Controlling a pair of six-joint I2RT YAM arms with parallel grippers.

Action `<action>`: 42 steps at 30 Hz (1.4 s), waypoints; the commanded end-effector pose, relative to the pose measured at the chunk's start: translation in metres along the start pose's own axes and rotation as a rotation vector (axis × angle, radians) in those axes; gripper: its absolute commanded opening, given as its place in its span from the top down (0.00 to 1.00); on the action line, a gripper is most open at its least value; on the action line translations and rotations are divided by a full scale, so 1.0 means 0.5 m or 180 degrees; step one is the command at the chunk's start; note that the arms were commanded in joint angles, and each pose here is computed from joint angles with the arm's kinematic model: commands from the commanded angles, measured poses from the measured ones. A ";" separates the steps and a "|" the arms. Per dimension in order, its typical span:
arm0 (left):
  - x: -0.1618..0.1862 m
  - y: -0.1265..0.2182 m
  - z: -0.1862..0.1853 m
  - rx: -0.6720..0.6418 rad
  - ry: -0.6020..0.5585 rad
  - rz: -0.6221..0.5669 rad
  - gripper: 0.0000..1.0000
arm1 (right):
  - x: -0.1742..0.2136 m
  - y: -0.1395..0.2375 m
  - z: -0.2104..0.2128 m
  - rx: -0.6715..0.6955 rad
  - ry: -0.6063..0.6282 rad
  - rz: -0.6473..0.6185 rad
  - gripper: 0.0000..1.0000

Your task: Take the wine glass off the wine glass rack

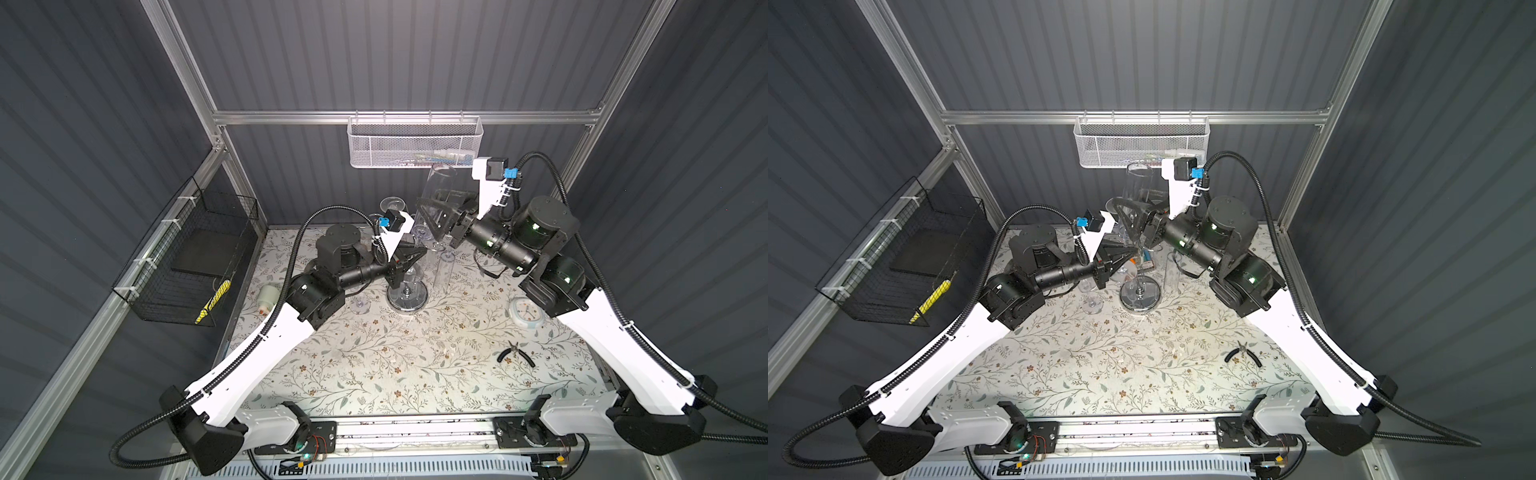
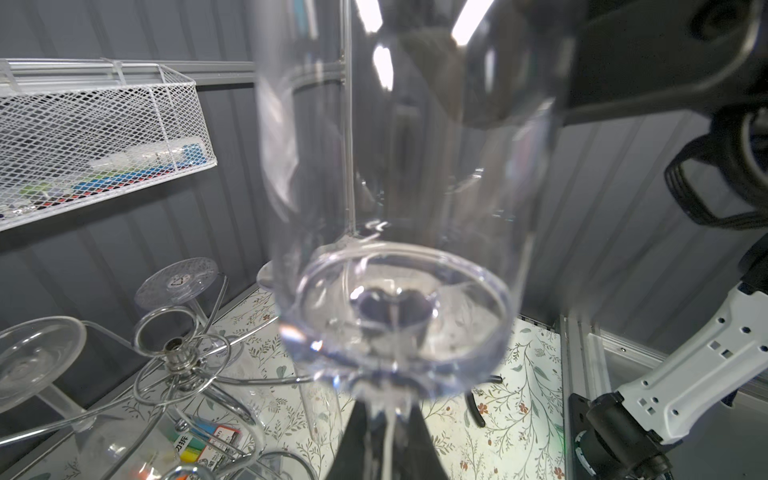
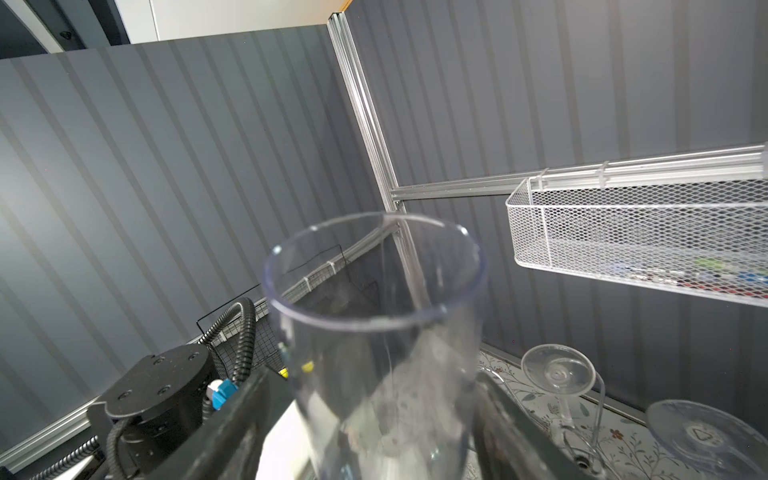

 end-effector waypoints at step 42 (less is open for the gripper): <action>-0.073 0.082 -0.023 -0.0281 -0.0107 -0.0497 0.29 | -0.057 0.072 0.010 0.0173 0.0703 -0.0313 0.68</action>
Point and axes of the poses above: each gripper's point midway between its finger pads, its own y axis back along the fingers, its own z axis along the line the jaws close on, x = y × z, the point moved 8 cm from there along y, back along the fingers, and after that the axes turned 3 degrees about -y, right-handed, at the moved point
